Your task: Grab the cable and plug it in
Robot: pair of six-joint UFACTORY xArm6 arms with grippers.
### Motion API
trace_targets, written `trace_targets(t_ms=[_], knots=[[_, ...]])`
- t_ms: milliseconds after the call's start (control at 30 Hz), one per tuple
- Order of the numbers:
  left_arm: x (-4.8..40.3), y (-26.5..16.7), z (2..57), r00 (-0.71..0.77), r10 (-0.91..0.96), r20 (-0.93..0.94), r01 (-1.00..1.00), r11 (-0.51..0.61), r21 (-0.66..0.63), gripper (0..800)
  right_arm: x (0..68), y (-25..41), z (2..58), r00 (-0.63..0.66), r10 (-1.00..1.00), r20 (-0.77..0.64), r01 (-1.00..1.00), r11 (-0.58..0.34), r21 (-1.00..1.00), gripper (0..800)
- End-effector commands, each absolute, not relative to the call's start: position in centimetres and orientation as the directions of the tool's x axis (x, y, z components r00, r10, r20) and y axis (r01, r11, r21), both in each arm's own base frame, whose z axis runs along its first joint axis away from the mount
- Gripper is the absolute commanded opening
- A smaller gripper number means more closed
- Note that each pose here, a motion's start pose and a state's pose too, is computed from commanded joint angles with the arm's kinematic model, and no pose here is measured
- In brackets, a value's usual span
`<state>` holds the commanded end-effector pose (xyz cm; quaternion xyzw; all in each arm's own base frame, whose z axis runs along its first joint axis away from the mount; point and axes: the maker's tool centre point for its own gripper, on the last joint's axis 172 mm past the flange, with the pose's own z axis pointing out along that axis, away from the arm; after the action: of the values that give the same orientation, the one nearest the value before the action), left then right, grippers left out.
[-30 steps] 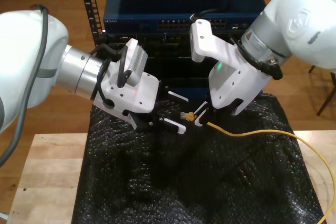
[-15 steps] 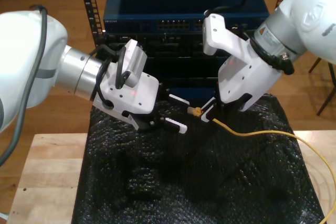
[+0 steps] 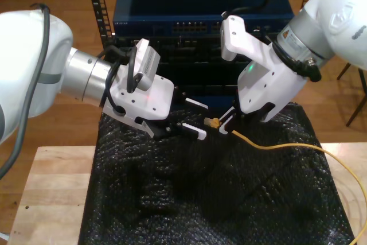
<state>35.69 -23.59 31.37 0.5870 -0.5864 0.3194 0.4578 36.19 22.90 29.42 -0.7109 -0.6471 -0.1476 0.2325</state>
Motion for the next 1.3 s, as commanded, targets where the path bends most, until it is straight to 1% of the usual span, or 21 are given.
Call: trace_targets(t_ms=[133,200,233,333,400,500,600,667,833,900,1300], knots=[[35.62,-23.63,31.13,0.113,-0.397,0.911,-0.98,0.109,0.169,545,36.16,22.95,29.42,0.118,0.852,0.511,0.989,-0.053,-0.14,7],[35.7,-23.64,31.05,0.115,-0.396,0.911,-0.979,0.109,0.17,524,36.16,22.95,29.42,0.118,0.852,0.511,0.989,-0.053,-0.14,7],[35.67,-23.64,30.94,0.119,-0.396,0.911,-0.979,0.108,0.175,511,36.16,22.95,29.42,0.118,0.852,0.511,0.989,-0.053,-0.14,7],[35.66,-23.63,30.87,0.12,-0.396,0.91,-0.979,0.107,0.176,420,36.16,22.95,29.42,0.118,0.852,0.511,0.989,-0.053,-0.14,7],[35.63,-23.63,30.82,0.12,-0.396,0.91,-0.978,0.108,0.176,408,36.16,22.95,29.42,0.118,0.852,0.511,0.989,-0.053,-0.14,7],[35.66,-23.62,30.8,0.12,-0.397,0.91,-0.979,0.106,0.175,367,36.09,22.97,29.33,0.116,0.853,0.509,0.989,-0.051,-0.141,7],[35.63,-23.62,30.75,0.121,-0.397,0.91,-0.978,0.106,0.177,357,36.04,23.0,29.34,0.117,0.852,0.51,0.989,-0.051,-0.142,7],[35.59,-23.62,30.69,0.123,-0.397,0.91,-0.978,0.106,0.178,315,35.96,23.02,29.39,0.116,0.852,0.51,0.988,-0.048,-0.145,7],[35.74,-23.75,30.95,0.125,-0.386,0.914,-0.979,0.102,0.177,301,35.92,23.07,29.39,0.115,0.853,0.51,0.988,-0.047,-0.145,7],[35.8,-23.75,30.99,0.128,-0.382,0.915,-0.979,0.099,0.178,240,35.92,23.07,29.33,0.116,0.853,0.509,0.988,-0.047,-0.146,7],[35.73,-23.8,30.71,0.137,-0.378,0.916,-0.978,0.098,0.187,239,36.0,23.09,29.52,0.113,0.852,0.511,0.989,-0.047,-0.142,7]])
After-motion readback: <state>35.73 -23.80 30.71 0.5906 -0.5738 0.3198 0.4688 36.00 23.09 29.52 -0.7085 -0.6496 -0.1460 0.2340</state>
